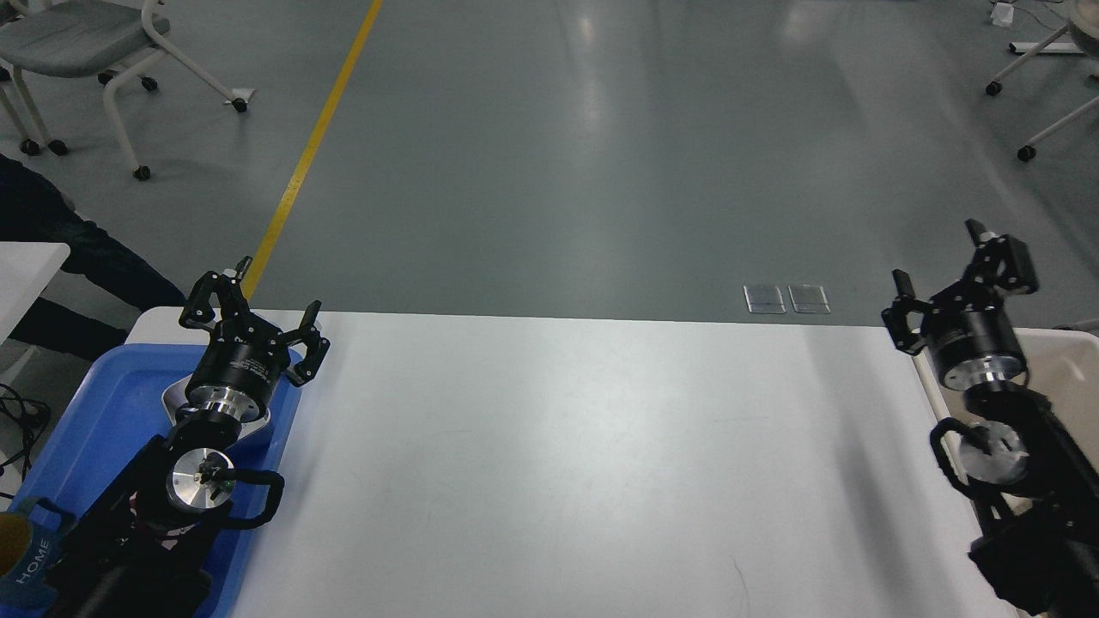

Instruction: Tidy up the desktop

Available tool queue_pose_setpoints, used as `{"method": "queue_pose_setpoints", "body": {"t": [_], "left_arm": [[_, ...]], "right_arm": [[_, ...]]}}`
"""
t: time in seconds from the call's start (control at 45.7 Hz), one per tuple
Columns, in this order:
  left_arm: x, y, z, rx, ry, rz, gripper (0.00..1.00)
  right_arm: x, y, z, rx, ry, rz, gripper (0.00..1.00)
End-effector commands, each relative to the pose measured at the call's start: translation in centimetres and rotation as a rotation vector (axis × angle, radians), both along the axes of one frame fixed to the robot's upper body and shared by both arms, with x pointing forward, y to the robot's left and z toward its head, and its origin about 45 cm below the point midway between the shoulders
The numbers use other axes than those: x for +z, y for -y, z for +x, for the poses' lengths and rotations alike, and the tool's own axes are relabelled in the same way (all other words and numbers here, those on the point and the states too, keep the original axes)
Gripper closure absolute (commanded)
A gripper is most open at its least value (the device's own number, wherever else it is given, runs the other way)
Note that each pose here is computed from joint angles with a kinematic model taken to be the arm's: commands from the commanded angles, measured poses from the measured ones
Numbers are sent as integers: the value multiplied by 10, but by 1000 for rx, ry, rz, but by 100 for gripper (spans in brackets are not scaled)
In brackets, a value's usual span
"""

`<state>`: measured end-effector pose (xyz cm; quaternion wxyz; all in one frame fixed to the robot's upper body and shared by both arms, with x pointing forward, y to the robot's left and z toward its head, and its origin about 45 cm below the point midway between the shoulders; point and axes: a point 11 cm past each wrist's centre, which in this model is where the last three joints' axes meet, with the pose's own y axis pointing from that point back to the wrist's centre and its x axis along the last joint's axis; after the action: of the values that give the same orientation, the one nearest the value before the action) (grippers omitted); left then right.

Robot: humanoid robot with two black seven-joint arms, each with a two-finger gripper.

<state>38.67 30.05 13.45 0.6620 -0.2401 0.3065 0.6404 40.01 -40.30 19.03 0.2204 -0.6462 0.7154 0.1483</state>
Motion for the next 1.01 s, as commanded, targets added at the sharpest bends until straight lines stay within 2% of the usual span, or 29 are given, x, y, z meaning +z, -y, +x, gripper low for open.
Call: {"method": "queue_pose_setpoints", "body": {"t": [0.0,0.066,0.153,0.263,0.394,0.657,0.986], "left_arm": [[-2,-7,-1,20,-12,13,4],[-6,-8,-5,25,-22,13,4],[-12,-4,-9,25,-36,1,4],[-16,-4,-13,27,-44,-5,4],[-9,-6,-12,33,-16,-29,4],[11,-18,-19,103,82,-166,4],[21,-35,-31,136,122,-180,4]], "right_arm": [[-26,-49,10,-18,-93,102,0],[-20,-46,20,-67,-109,217,0],[-24,-54,26,-97,-104,627,0],[-17,-80,31,-17,-73,844,0],[6,-99,33,95,38,876,0],[-11,-113,22,106,21,909,0],[-25,-123,-26,193,35,905,0]]}}
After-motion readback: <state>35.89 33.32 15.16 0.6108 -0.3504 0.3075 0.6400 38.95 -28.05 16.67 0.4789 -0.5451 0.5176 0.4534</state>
